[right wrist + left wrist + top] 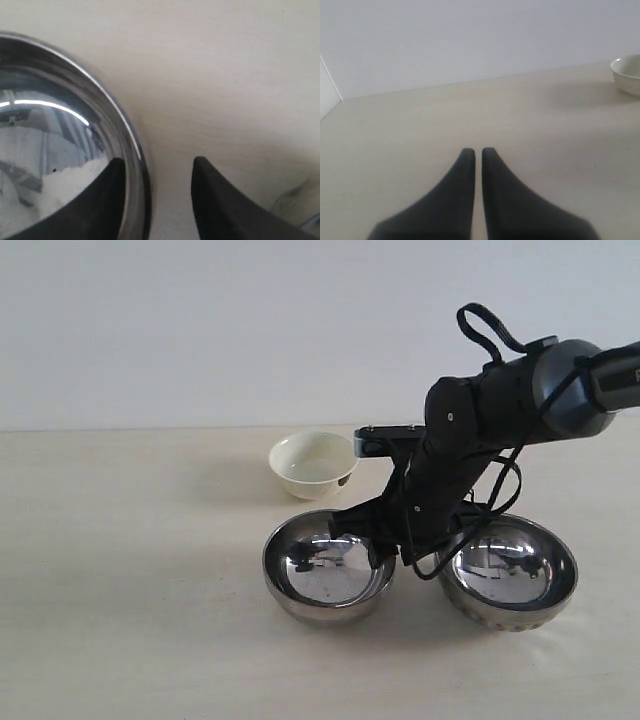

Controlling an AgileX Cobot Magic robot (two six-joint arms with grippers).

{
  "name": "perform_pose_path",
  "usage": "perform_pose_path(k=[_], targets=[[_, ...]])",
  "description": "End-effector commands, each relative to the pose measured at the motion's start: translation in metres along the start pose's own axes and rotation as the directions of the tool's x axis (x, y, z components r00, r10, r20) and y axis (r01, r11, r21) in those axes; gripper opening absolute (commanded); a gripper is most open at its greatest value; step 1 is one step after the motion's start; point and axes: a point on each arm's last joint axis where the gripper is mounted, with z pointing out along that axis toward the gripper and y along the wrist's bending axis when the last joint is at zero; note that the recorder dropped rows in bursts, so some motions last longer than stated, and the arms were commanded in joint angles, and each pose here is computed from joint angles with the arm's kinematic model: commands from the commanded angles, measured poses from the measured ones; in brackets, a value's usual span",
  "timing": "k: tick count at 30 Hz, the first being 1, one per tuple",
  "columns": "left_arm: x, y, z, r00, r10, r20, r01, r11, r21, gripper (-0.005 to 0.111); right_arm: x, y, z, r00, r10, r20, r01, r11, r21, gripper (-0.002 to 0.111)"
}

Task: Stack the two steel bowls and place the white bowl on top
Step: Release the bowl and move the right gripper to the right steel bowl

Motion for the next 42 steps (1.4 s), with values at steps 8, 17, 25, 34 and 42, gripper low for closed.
perform_pose_path(k=[8,17,25,34,42], targets=[[0.000,0.000,0.000,1.000,-0.017,0.007,0.017,1.000,-0.002,0.004,-0.005,0.004,-0.086,0.991,-0.062,0.117,0.060,0.998,0.018,0.039],[0.000,0.000,0.000,1.000,-0.017,0.007,0.017,1.000,-0.002,0.004,0.006,-0.002,-0.147,0.978,-0.075,0.193,0.061,0.995,0.079,0.039],[0.000,0.000,0.000,1.000,-0.017,0.007,0.017,1.000,-0.002,0.004,0.038,-0.067,-0.157,0.978,0.087,0.190,-0.115,0.983,0.144,0.039],[0.000,0.000,0.000,1.000,-0.017,0.007,0.017,1.000,-0.002,0.004,0.052,-0.098,-0.152,0.972,0.160,0.171,-0.190,0.966,0.174,0.039],[0.000,0.000,0.000,1.000,-0.017,0.007,0.017,1.000,-0.002,0.004,0.049,-0.101,-0.137,0.975,0.171,0.141,-0.194,0.965,0.174,0.039]])
